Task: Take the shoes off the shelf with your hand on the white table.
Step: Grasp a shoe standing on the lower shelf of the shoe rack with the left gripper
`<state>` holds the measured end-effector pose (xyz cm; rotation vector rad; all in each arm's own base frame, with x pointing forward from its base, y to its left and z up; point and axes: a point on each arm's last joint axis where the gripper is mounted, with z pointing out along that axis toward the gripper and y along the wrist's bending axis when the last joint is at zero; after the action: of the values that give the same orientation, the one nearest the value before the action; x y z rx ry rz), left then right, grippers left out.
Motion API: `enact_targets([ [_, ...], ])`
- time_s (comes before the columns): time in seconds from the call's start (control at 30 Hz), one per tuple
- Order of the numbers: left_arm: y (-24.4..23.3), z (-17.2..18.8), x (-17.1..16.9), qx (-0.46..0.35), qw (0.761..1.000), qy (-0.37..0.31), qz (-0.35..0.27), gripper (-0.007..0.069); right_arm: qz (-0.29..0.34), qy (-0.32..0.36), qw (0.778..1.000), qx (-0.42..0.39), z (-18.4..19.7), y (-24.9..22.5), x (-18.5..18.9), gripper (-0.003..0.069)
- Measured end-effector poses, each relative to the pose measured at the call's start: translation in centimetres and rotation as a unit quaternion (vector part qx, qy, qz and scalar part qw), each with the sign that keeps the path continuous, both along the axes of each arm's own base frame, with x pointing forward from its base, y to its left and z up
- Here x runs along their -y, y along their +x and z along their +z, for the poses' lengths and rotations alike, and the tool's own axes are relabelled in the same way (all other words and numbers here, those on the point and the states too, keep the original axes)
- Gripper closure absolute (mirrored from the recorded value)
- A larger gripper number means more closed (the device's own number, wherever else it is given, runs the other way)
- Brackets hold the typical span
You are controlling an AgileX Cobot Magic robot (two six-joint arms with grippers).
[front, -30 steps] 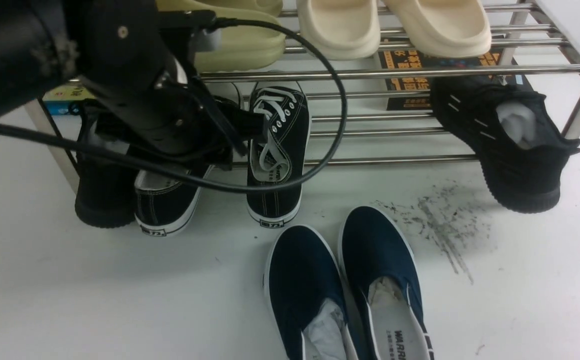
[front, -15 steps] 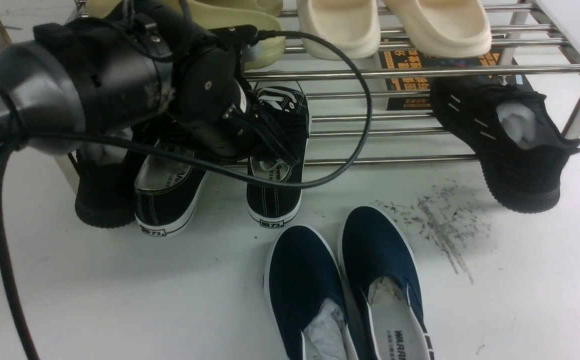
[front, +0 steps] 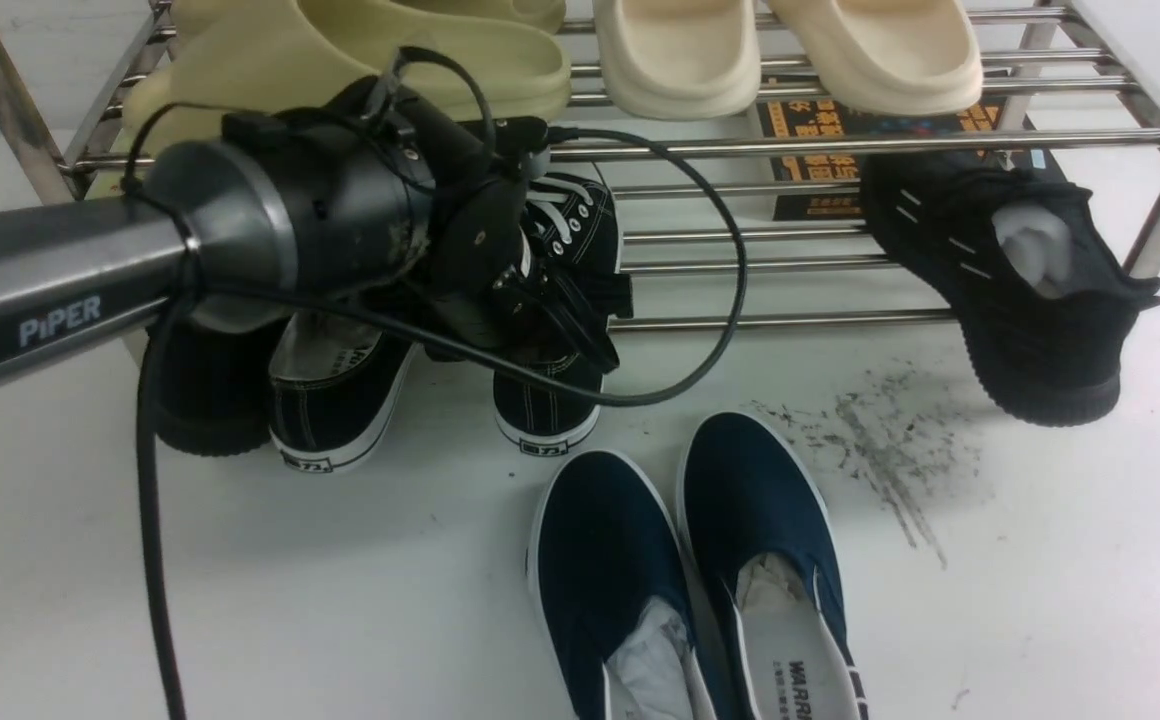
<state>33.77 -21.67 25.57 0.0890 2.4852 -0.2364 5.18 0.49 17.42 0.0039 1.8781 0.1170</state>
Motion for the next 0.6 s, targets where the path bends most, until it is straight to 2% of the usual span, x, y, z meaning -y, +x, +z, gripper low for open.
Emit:
enact_targets([
  [0.13,0.1,0.0,0.0,0.002,1.000,-0.005,0.009,0.0305,0.000,0.000,1.000,0.000,0.0,0.0,0.0,0.0420],
  [0.17,0.1,0.0,-0.1,0.003,1.000,-0.003,0.014,0.0386,0.000,0.000,1.000,0.000,0.0,0.0,0.0,0.0420],
  [0.2,0.1,0.0,-0.1,0.004,1.000,-0.003,0.014,0.0386,0.000,0.000,1.000,0.000,0.0,0.0,0.0,0.0420],
  [0.23,0.2,0.0,-0.2,0.004,1.000,-0.001,0.018,0.0491,0.000,0.000,1.000,0.000,0.0,0.0,0.0,0.0420],
  [0.27,0.1,0.0,-0.2,0.004,1.000,-0.002,0.019,0.0554,0.000,0.000,1.000,0.000,0.0,0.0,0.0,0.0420],
  [0.37,-0.2,0.5,-0.1,0.003,1.000,-0.008,0.019,0.0609,0.000,0.000,1.000,0.000,0.0,0.0,0.0,0.0420],
  [0.6,-3.4,4.9,-1.1,-0.003,1.000,-0.020,0.022,0.0617,0.000,0.000,1.000,0.000,0.0,0.0,0.0,0.0420],
])
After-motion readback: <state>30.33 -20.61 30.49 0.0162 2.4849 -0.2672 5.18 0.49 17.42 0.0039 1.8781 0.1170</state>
